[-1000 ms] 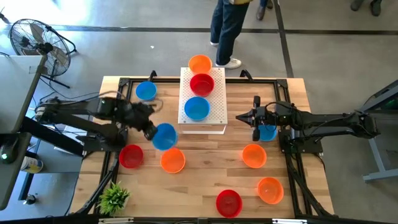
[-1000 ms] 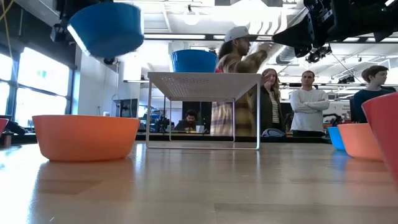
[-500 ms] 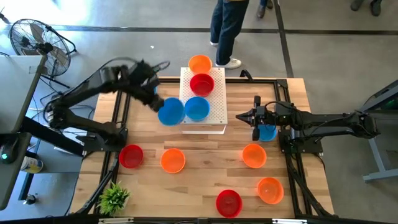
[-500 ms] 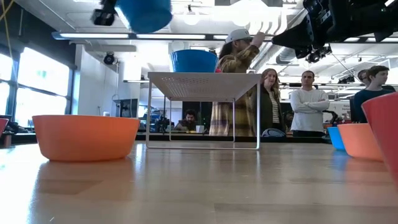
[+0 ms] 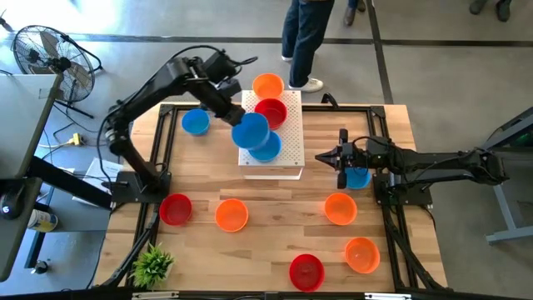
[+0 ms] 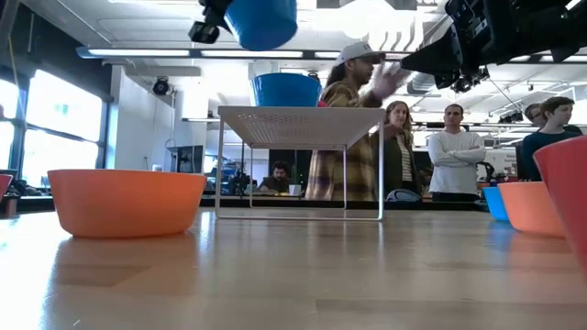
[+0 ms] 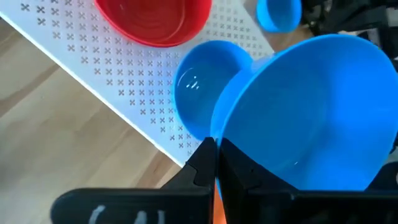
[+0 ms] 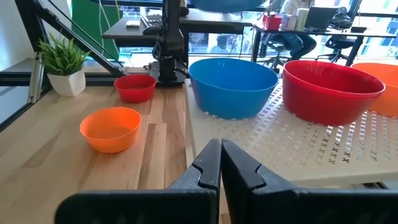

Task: Pick & Place Mini bowls
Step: Stack the blue bowl on top of the other blue bowl on the shelf

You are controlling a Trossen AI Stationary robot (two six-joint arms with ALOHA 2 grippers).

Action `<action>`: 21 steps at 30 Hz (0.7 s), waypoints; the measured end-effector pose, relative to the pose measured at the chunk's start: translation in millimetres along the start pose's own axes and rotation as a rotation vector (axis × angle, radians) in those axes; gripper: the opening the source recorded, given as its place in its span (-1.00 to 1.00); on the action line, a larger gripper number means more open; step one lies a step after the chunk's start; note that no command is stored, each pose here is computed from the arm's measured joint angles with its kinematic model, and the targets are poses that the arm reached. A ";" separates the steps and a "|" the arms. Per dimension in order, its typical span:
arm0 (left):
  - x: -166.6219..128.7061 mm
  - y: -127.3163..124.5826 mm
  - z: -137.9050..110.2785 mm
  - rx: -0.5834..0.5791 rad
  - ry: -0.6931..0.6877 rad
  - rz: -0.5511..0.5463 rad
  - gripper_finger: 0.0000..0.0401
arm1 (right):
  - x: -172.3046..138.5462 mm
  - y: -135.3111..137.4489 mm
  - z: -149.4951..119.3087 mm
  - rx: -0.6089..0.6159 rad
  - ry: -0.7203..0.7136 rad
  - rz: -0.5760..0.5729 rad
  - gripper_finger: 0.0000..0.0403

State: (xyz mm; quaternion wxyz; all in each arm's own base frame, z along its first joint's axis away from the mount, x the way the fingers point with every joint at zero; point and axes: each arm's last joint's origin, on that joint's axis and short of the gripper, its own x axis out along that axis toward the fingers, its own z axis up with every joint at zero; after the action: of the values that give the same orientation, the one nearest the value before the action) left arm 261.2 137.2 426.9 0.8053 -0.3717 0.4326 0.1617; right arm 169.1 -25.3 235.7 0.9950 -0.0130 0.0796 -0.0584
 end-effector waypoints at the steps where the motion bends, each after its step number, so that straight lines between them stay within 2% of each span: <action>1: 4.5 0.6 2.9 -0.004 0.011 0.005 -1.00 | 0.0 0.0 -0.1 0.000 0.001 0.000 -1.00; 10: 37.0 6.7 19.1 -0.029 0.063 0.031 -1.00 | 0.0 0.1 -1.3 0.000 0.013 0.003 -1.00; 21: 39.6 7.9 23.8 -0.048 0.011 0.086 -1.00 | 0.0 0.2 -1.3 0.000 0.013 0.005 -0.99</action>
State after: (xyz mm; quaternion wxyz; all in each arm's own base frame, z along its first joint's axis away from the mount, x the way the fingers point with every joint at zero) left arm 293.0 157.7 399.3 0.7861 -0.3729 0.4485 0.2046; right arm 168.9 -25.1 234.4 0.9946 -0.0124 0.0862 -0.0560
